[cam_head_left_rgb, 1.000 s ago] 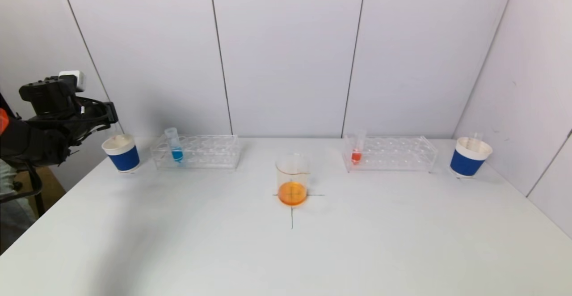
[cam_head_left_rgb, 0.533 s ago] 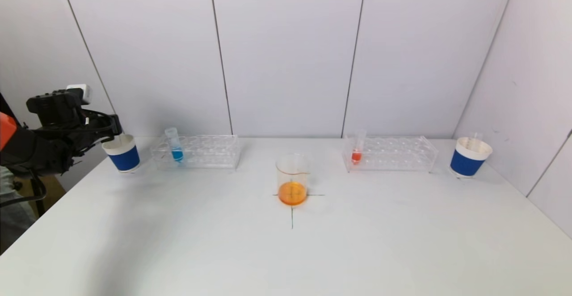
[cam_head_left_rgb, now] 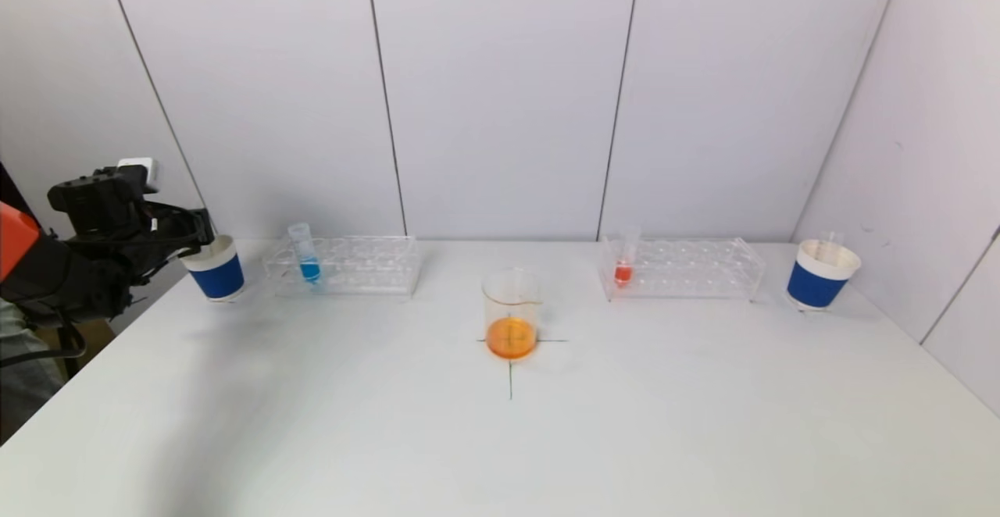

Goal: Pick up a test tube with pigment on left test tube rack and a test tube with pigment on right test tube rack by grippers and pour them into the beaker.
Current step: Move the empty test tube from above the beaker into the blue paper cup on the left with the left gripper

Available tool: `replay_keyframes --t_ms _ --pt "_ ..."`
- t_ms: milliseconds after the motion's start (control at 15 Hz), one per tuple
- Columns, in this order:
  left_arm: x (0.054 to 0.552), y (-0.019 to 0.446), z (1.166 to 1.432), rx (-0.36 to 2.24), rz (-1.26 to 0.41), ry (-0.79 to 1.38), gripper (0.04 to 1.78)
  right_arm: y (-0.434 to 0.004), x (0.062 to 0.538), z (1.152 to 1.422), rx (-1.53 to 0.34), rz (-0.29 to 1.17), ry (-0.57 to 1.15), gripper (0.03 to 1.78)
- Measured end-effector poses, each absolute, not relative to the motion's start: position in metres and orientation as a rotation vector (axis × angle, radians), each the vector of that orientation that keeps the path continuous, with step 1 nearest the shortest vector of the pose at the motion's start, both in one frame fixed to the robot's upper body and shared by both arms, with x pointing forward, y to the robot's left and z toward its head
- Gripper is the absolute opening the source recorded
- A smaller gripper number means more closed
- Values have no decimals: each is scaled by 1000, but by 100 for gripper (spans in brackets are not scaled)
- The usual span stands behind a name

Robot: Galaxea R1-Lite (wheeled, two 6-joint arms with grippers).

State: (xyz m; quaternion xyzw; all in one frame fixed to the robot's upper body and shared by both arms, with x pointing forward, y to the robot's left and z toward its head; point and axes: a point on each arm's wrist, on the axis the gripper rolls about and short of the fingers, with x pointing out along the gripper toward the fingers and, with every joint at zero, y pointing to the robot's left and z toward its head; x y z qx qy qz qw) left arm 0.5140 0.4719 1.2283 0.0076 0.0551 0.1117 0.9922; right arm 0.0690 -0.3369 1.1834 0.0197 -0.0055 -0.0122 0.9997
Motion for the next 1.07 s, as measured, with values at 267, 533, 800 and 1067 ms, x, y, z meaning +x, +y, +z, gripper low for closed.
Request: replay_keyframes --t_ms 267,533,800,1067 --pt "514 473 1227 15 217 113 43 -337 69 1183 40 -24 -11 176" --pt "514 473 1227 14 215 114 43 -337 69 1183 40 -24 -11 176" --pt "514 473 1227 14 215 114 43 -337 69 1183 40 -24 -11 176" --pt "514 473 1227 14 210 111 43 -337 69 1183 39 -24 -11 176"
